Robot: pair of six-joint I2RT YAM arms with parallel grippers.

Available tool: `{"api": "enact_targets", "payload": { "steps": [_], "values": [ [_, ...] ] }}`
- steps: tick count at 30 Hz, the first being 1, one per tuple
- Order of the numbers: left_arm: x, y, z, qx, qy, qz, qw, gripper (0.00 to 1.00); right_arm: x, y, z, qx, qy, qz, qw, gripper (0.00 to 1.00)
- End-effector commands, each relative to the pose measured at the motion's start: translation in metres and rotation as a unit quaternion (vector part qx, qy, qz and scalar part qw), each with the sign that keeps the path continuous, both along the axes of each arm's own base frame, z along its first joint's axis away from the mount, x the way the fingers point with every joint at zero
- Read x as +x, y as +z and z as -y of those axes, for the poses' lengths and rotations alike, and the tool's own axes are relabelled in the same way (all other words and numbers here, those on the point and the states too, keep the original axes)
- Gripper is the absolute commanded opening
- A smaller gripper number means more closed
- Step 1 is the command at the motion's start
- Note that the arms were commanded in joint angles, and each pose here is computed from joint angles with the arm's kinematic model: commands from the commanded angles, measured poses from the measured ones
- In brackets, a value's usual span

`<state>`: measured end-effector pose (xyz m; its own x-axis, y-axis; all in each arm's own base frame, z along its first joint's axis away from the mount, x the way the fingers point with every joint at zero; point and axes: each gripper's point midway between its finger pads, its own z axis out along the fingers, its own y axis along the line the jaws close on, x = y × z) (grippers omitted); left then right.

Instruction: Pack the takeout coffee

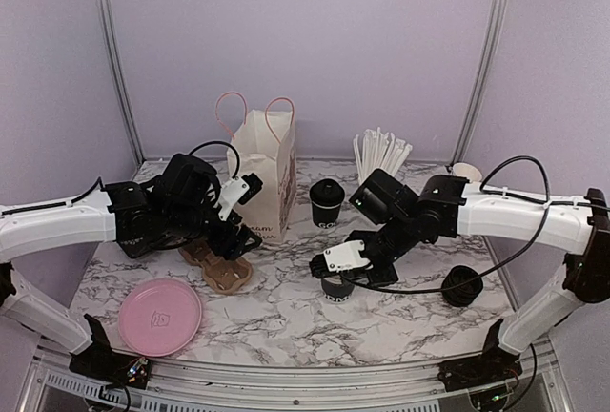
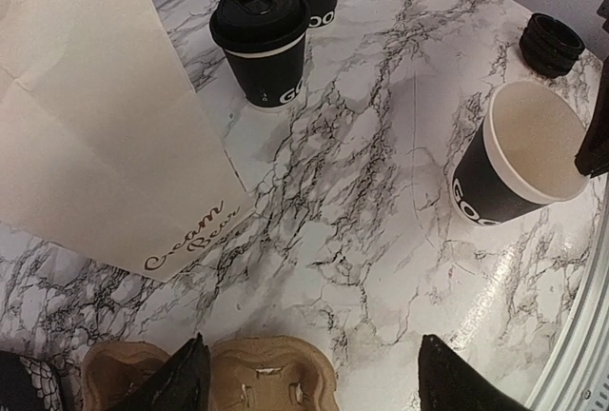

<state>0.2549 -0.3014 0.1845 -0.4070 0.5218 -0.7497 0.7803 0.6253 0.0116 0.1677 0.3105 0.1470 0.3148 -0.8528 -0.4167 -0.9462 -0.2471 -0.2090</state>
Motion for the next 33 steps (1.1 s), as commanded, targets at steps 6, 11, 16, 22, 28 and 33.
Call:
{"api": "enact_targets", "payload": {
  "steps": [6,11,16,22,28,33],
  "values": [
    [0.0,0.005,0.004,-0.006,-0.007,-0.005,1.0,0.76,-0.005,-0.02,-0.007,-0.011,0.014,0.01,1.0,0.0],
    [0.0,0.003,0.004,-0.003,-0.009,-0.008,1.0,0.76,-0.009,-0.025,-0.006,-0.016,0.02,0.005,1.0,0.04],
    [-0.001,0.003,0.004,-0.003,-0.011,-0.009,1.0,0.76,-0.023,-0.005,-0.001,-0.014,0.053,-0.001,0.998,0.34],
    [-0.001,0.0,0.005,0.0,-0.013,-0.013,1.0,0.76,-0.002,0.023,0.024,0.013,0.008,0.013,1.0,0.41],
    [-0.002,0.001,0.005,0.0,-0.015,-0.013,1.0,0.76,0.042,0.022,0.098,0.033,-0.15,0.009,0.988,0.41],
    [-0.002,-0.003,0.006,0.005,-0.016,-0.019,1.0,0.76,0.056,-0.002,0.187,-0.002,-0.277,-0.017,0.961,0.54]
  ]
}}
